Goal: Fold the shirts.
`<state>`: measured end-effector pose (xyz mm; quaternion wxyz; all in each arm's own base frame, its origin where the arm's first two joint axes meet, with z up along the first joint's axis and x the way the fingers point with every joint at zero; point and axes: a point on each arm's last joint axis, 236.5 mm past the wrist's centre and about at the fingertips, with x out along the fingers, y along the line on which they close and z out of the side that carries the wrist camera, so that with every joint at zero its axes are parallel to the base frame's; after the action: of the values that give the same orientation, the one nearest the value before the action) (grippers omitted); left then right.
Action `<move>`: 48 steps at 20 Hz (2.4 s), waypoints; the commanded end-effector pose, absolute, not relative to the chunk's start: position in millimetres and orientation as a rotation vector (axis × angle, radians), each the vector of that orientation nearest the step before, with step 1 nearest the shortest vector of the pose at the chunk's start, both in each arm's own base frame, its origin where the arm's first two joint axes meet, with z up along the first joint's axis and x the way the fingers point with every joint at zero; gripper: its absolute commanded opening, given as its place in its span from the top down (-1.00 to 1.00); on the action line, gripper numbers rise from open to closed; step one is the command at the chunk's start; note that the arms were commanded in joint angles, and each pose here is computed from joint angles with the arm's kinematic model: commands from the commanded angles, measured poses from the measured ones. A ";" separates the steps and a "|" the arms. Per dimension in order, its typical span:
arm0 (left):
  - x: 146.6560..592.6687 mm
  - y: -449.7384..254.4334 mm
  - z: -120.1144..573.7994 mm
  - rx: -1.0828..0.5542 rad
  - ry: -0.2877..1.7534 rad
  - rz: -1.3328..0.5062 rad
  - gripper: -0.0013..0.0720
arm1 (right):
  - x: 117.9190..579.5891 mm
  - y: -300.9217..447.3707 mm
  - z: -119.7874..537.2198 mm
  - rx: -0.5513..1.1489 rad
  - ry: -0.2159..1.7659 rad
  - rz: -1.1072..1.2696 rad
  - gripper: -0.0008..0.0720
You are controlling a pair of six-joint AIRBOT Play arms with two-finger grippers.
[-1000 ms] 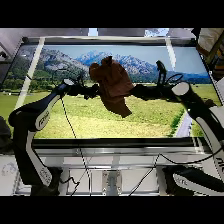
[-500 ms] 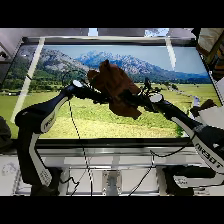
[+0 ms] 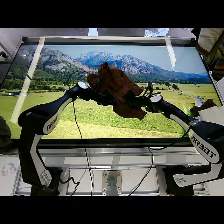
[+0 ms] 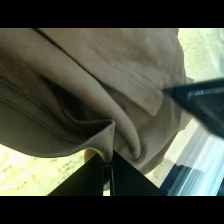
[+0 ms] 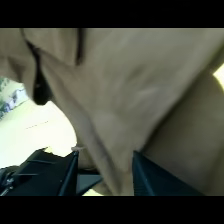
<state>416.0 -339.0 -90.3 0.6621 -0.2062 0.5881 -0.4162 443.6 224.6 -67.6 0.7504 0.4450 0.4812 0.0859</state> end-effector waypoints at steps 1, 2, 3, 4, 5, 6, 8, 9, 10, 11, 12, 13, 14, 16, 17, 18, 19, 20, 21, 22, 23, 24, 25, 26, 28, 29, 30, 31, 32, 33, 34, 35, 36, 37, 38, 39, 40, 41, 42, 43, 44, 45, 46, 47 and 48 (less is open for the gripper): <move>418.8 -337.9 -92.0 -0.441 1.310 -0.944 0.93 | 438.9 206.7 -71.9 0.984 1.108 0.195 -0.12; 421.0 -337.7 -92.4 -0.441 1.304 -0.937 0.93 | 440.3 203.6 -71.8 0.990 1.104 0.189 -0.12; 422.2 -337.6 -92.6 -0.441 1.300 -0.933 0.93 | 441.8 202.5 -72.2 0.989 1.098 0.184 -0.12; 422.9 -337.5 -92.7 -0.441 1.298 -0.931 0.93 | 441.7 202.9 -73.1 0.988 1.099 0.183 -0.12; 423.2 -337.4 -92.8 -0.441 1.297 -0.930 0.93 | 441.0 203.5 -74.6 0.986 1.102 0.182 -0.11; 423.6 -337.4 -92.8 -0.441 1.296 -0.929 0.93 | 440.7 203.7 -76.2 0.987 1.106 0.181 -0.05; 423.7 -337.6 -92.8 -0.442 1.295 -0.929 0.93 | 441.3 202.8 -79.4 0.986 1.106 0.173 0.14; 423.7 -337.6 -92.8 -0.442 1.295 -0.929 0.93 | 441.9 202.2 -81.3 0.985 1.105 0.168 0.14; 423.7 -337.6 -92.8 -0.442 1.295 -0.929 0.93 | 441.8 203.0 -83.5 0.982 1.106 0.165 0.14; 423.9 -337.5 -92.9 -0.442 1.294 -0.928 0.93 | 443.0 202.9 -86.0 0.987 1.104 0.156 0.14; 424.3 -337.4 -93.0 -0.441 1.293 -0.927 0.93 | 443.7 204.3 -88.7 1.000 1.104 0.147 0.14; 424.6 -337.5 -93.0 -0.441 1.293 -0.926 0.93 | 443.2 207.0 -92.1 1.011 1.109 0.141 0.13; 424.6 -337.5 -93.0 -0.442 1.293 -0.926 0.93 | 442.7 208.4 -96.7 1.020 1.116 0.134 0.14; 424.2 -337.7 -92.9 -0.442 1.294 -0.927 0.93 | 440.0 215.1 -104.0 1.037 1.133 0.129 0.14; 423.7 -338.0 -92.8 -0.442 1.295 -0.928 0.93 | 440.2 218.4 -104.4 1.023 1.126 0.144 0.14; 423.0 -338.1 -92.8 -0.443 1.297 -0.930 0.93 | 442.8 220.9 -102.3 1.008 1.106 0.162 0.14; 422.0 -338.3 -92.5 -0.443 1.300 -0.933 0.93 | 448.2 221.7 -97.9 1.018 1.079 0.169 0.14; 420.6 -338.3 -92.5 -0.442 1.304 -0.937 0.93 | 455.8 221.5 -91.9 1.027 1.043 0.176 0.15; 419.9 -338.4 -92.3 -0.442 1.307 -0.939 0.93 | 465.8 220.6 -83.5 1.018 1.000 0.189 0.35; 419.5 -338.5 -92.3 -0.442 1.308 -0.940 0.93 | 474.6 219.9 -75.4 1.011 0.965 0.199 0.45; 419.4 -338.5 -92.3 -0.442 1.308 -0.941 0.93 | 483.4 218.0 -68.0 1.004 0.934 0.198 0.47; 419.5 -338.5 -92.3 -0.442 1.308 -0.940 0.93 | 490.7 216.4 -62.1 0.991 0.908 0.200 0.71; 419.3 -338.5 -92.2 -0.442 1.309 -0.941 0.93 | 496.7 214.7 -57.9 0.982 0.888 0.198 0.91; 419.1 -338.6 -92.1 -0.442 1.309 -0.942 0.93 | 502.4 212.2 -53.8 0.979 0.867 0.190 0.90; 417.7 -338.5 -91.9 -0.441 1.314 -0.946 0.93 | 510.4 213.1 -42.4 0.950 0.836 0.215 0.90; 417.0 -338.2 -91.4 -0.442 1.316 -0.949 0.93 | 515.2 216.6 -32.6 0.925 0.816 0.247 0.90; 416.0 -337.4 -90.3 -0.443 1.321 -0.955 0.93 | 522.6 219.3 -19.1 0.902 0.785 0.277 0.90; 414.3 -335.9 -88.3 -0.447 1.328 -0.962 0.93 | 532.7 220.8 -0.3 0.880 0.739 0.303 0.90; 413.8 -331.1 -84.5 -0.451 1.334 -0.970 0.93 | 545.8 217.0 22.0 0.861 0.680 0.316 0.91; 414.2 -324.8 -79.0 -0.459 1.339 -0.980 0.93 | 558.7 210.1 43.8 0.852 0.622 0.319 0.90; 418.9 -314.5 -71.5 -0.473 1.335 -0.983 0.93 | 571.3 201.5 66.7 0.844 0.566 0.326 0.90; 426.5 -301.9 -62.1 -0.489 1.323 -0.979 0.93 | 582.5 189.2 86.1 0.840 0.517 0.323 0.90; 436.9 -285.6 -50.1 -0.510 1.304 -0.970 0.93 | 593.5 173.1 105.6 0.833 0.468 0.317 0.91; 447.8 -267.1 -37.2 -0.531 1.282 -0.956 0.93 | 601.9 156.9 121.2 0.834 0.428 0.307 0.91; 459.8 -244.5 -21.2 -0.554 1.253 -0.936 0.93 | 608.7 138.9 136.9 0.838 0.388 0.296 0.91; 472.4 -218.1 -4.2 -0.569 1.208 -0.910 0.93 | 612.7 122.1 150.3 0.841 0.353 0.281 0.91; 483.9 -191.2 13.2 -0.586 1.162 -0.876 0.93 | 614.8 104.5 163.2 0.844 0.321 0.266 0.91; 495.5 -160.3 32.9 -0.606 1.111 -0.829 0.93 | 614.7 88.7 175.3 0.843 0.294 0.257 0.91; 504.0 -131.5 53.3 -0.613 1.055 -0.792 0.93 | 612.7 76.3 185.8 0.836 0.275 0.254 0.91; 510.3 -102.7 74.1 -0.613 0.998 -0.755 0.93 | 609.1 66.2 195.5 0.816 0.260 0.255 0.91; 515.1 -73.0 97.4 -0.614 0.937 -0.709 0.93 | 604.1 56.3 204.7 0.776 0.249 0.257 0.91; 518.1 -47.3 118.7 -0.615 0.883 -0.665 0.93 | 598.6 48.8 212.2 0.727 0.244 0.260 0.91; 518.5 -24.8 140.7 -0.609 0.832 -0.629 0.93 | 592.0 44.2 219.9 0.688 0.243 0.269 0.91; 517.1 -6.8 162.7 -0.603 0.786 -0.598 0.93 | 585.0 42.2 226.6 0.665 0.250 0.280 0.91; 514.8 5.1 182.6 -0.585 0.742 -0.580 0.93 | 578.1 41.6 232.8 0.636 0.255 0.289 0.91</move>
<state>520.7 -48.7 125.9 0.8126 -0.2807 0.4047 -0.3115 594.8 54.3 215.2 0.9177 0.3543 0.1207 0.1329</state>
